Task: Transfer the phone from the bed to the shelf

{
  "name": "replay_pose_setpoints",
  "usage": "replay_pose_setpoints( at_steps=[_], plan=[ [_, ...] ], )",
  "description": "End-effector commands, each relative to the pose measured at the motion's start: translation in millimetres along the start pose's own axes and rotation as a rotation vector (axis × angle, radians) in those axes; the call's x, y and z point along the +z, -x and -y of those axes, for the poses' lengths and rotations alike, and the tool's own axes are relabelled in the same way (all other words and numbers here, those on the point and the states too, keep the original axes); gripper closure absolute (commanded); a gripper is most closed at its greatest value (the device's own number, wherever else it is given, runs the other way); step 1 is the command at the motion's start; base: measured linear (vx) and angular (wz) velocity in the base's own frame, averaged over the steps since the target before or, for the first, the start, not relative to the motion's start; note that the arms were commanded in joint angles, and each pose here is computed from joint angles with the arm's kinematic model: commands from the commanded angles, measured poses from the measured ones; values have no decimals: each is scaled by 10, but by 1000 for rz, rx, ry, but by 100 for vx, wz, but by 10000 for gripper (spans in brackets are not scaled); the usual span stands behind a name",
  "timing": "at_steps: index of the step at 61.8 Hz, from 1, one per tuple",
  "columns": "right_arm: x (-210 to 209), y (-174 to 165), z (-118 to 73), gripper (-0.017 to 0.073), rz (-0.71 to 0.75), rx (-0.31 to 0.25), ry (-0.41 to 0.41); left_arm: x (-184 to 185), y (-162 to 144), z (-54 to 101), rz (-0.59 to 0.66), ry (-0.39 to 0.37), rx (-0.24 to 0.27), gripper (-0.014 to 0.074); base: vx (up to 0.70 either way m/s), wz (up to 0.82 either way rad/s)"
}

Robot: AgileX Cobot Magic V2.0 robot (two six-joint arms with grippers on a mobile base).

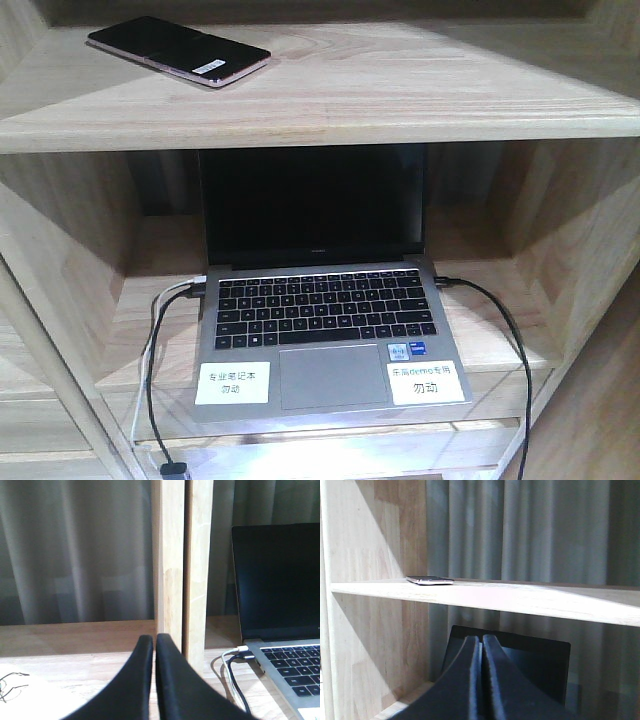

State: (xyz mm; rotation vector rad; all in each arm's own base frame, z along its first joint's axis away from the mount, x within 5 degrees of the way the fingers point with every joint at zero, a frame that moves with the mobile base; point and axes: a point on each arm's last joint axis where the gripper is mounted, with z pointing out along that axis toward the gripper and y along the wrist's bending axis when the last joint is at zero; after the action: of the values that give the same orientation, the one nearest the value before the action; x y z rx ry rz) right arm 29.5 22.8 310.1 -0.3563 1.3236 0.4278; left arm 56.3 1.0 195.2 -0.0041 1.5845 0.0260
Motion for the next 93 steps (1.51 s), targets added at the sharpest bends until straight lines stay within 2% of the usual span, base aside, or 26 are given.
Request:
replay_pose_setpoints(
  at_steps=[1,9,18,30,39,47,56,66,75,93],
  plan=[
    [8,116,30,565,62,-4,-34,-22,154,-6,104,6,-18,592,0,0],
    [8,114,31,565,60,-19,-36,-22,154,-6,104,6,-18,592,0,0],
    [8,107,46,565,50,-67,-54,-22,154,-6,104,6,-18,592,0,0],
    [6,100,77,565,43,-32,-87,-22,154,-6,104,6,-18,592,0,0],
    [6,93,84,565,35,-59,-99,-22,154,-6,104,6,-18,592,0,0],
    [1,78,120,565,14,-80,-197,-22,154,-6,104,6,-18,592,0,0],
    [-12,35,182,565,-27,-107,-364,-22,154,-6,104,6,-18,592,0,0],
    [-3,-206,269,565,-71,-106,-493,-22,154,-6,104,6,-18,592,0,0],
    [-5,-436,323,565,-117,-102,-540,-22,154,-6,104,6,-18,592,0,0],
    [-24,-831,368,565,-185,-82,-551,-22,154,-6,104,6,-18,592,0,0]
  ],
)
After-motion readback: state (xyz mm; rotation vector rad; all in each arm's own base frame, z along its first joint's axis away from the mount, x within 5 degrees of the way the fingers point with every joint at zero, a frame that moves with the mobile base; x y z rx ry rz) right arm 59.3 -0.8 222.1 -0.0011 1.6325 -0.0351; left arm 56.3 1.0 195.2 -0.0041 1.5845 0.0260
